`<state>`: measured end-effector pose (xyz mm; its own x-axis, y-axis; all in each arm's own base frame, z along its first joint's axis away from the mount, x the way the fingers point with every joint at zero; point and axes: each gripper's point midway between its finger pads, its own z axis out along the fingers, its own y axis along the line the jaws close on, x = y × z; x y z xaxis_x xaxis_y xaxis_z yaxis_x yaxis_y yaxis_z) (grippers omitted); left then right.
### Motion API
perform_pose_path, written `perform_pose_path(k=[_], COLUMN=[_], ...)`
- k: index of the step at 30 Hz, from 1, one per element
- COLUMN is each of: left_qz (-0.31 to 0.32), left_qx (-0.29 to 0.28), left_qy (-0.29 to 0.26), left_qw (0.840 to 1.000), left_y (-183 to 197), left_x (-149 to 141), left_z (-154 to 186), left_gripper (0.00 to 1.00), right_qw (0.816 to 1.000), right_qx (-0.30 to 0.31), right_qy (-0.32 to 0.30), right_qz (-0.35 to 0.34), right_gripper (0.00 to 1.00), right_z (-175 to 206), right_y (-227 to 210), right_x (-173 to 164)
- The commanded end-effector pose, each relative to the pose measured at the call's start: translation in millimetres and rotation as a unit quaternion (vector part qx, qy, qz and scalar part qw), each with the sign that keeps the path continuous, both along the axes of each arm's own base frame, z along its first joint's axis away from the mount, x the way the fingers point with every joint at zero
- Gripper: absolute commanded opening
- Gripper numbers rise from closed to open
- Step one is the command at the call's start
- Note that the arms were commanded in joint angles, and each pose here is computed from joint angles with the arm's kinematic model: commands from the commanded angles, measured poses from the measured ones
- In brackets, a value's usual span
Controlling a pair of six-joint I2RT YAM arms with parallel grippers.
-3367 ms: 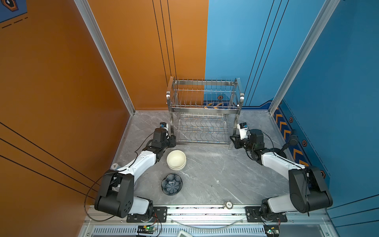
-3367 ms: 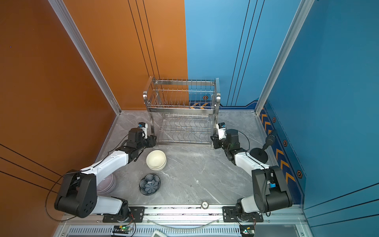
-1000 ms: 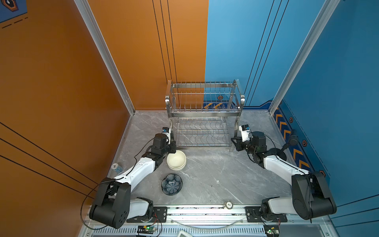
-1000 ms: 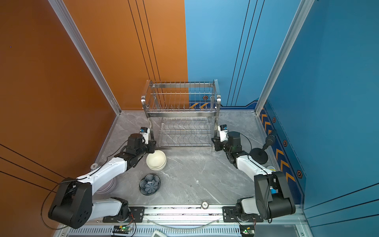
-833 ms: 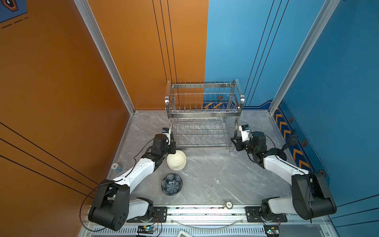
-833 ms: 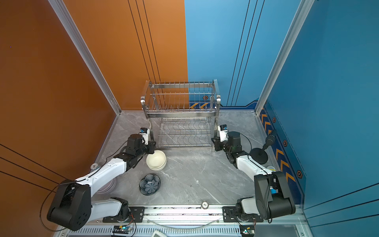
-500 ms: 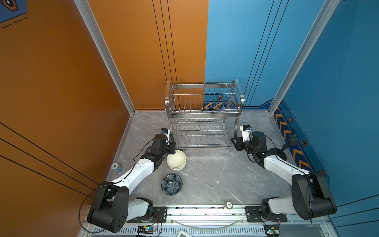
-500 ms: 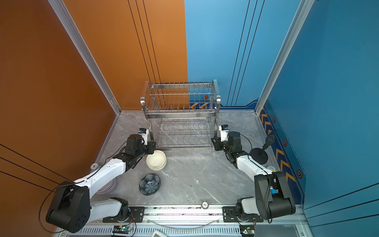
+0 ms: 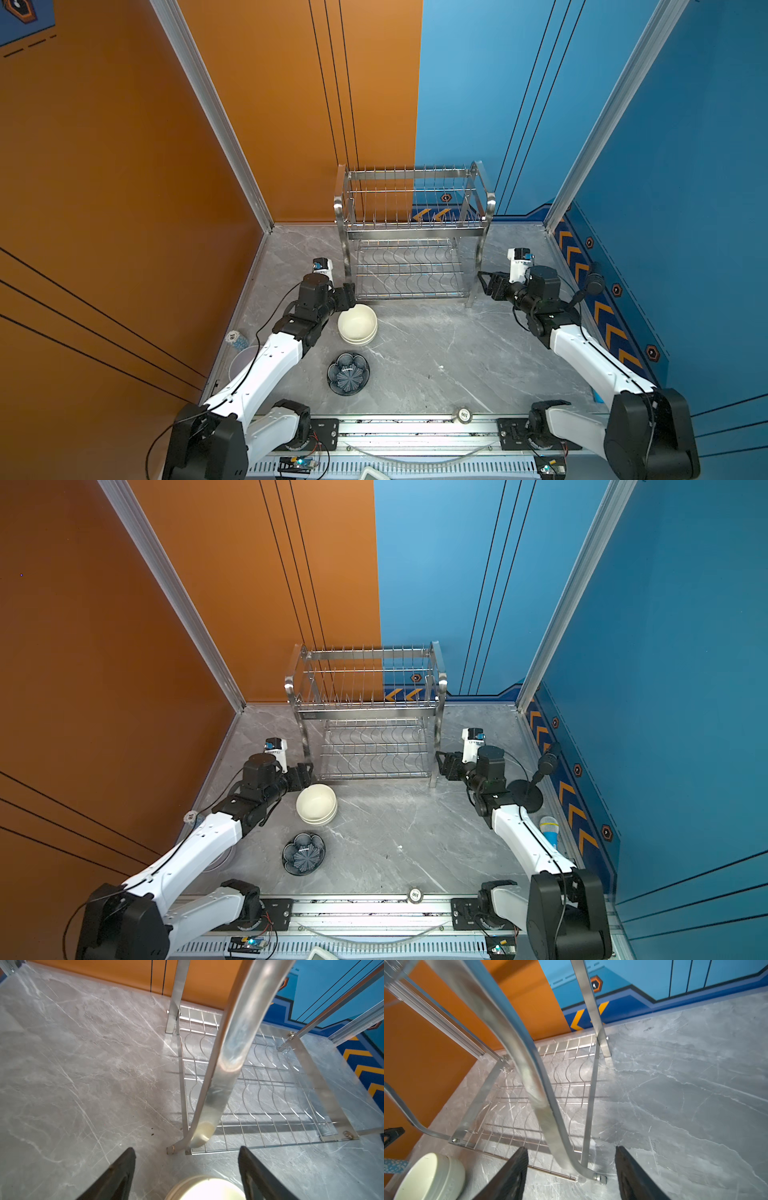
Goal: Load bowls into a dish rack
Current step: Pick up the bowl from the bowl.
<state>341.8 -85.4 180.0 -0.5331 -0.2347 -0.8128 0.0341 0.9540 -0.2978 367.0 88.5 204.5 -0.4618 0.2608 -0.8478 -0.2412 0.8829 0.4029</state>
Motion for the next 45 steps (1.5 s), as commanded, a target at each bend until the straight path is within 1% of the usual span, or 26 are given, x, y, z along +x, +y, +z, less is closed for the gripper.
perform_pose_path(k=[1, 5, 8, 11, 14, 17, 21, 23, 26, 29, 33, 36, 40, 43, 45], left_qz=[0.024, 0.04, 0.056, 0.068, 0.08, 0.094, 0.105, 0.107, 0.108, 0.11, 0.112, 0.109, 0.108, 0.11, 0.113], left_qx=[-0.003, -0.012, -0.017, -0.018, -0.022, -0.039, -0.06, -0.063, -0.064, -0.064, -0.067, -0.076, -0.074, -0.071, -0.071], left_qy=[-0.017, -0.043, -0.06, -0.069, -0.072, -0.077, -0.066, -0.064, -0.058, -0.057, -0.051, -0.047, -0.039, -0.037, -0.04], left_qw=[1.0, 0.998, 0.996, 0.995, 0.994, 0.992, 0.99, 0.99, 0.99, 0.99, 0.99, 0.99, 0.991, 0.991, 0.99], left_y=[11, 20, 28, 35, 41, 45, 48, 49, 50, 52, 52, 51, 52, 55, 57], left_x=[-9, -21, -31, -38, -42, -44, -50, -52, -55, -57, -58, -59, -61, -64, -65], left_z=[19, 35, 45, 50, 53, 56, 56, 58, 59, 57, 51, 48, 45, 45, 48], left_gripper=[0.79, 0.79, 0.8, 0.81, 0.81, 0.81, 0.81, 0.81, 0.81, 0.81, 0.8, 0.8, 0.8, 0.81, 0.81], right_qw=[1.0, 0.998, 0.995, 0.992, 0.986, 0.98, 0.968, 0.957, 0.939, 0.916, 0.883, 0.871, 0.864, 0.861, 0.855], right_qx=[0.018, 0.038, 0.049, 0.054, 0.059, 0.049, -0.001, -0.025, -0.058, -0.112, -0.154, -0.172, -0.174, -0.19, -0.2], right_qy=[-0.012, -0.05, -0.079, -0.095, -0.099, -0.087, -0.064, -0.053, -0.047, -0.048, -0.003, 0.014, 0.014, 0.026, 0.036], right_qz=[-0.016, -0.005, 0.022, 0.064, 0.117, 0.171, 0.244, 0.284, 0.337, 0.382, 0.443, 0.459, 0.472, 0.47, 0.477], right_gripper=[0.68, 0.67, 0.65, 0.63, 0.62, 0.62, 0.61, 0.61, 0.61, 0.61, 0.6, 0.59, 0.58, 0.56, 0.56], right_z=[20, 51, 73, 87, 91, 84, 57, 46, 33, 18, -7, -16, -19, -25, -29], right_y=[-5, -1, 10, 27, 53, 84, 128, 152, 184, 213, 249, 270, 295, 313, 326], right_x=[-17, -45, -71, -96, -119, -137, -159, -173, -193, -211, -225, -226, -226, -221, -218])
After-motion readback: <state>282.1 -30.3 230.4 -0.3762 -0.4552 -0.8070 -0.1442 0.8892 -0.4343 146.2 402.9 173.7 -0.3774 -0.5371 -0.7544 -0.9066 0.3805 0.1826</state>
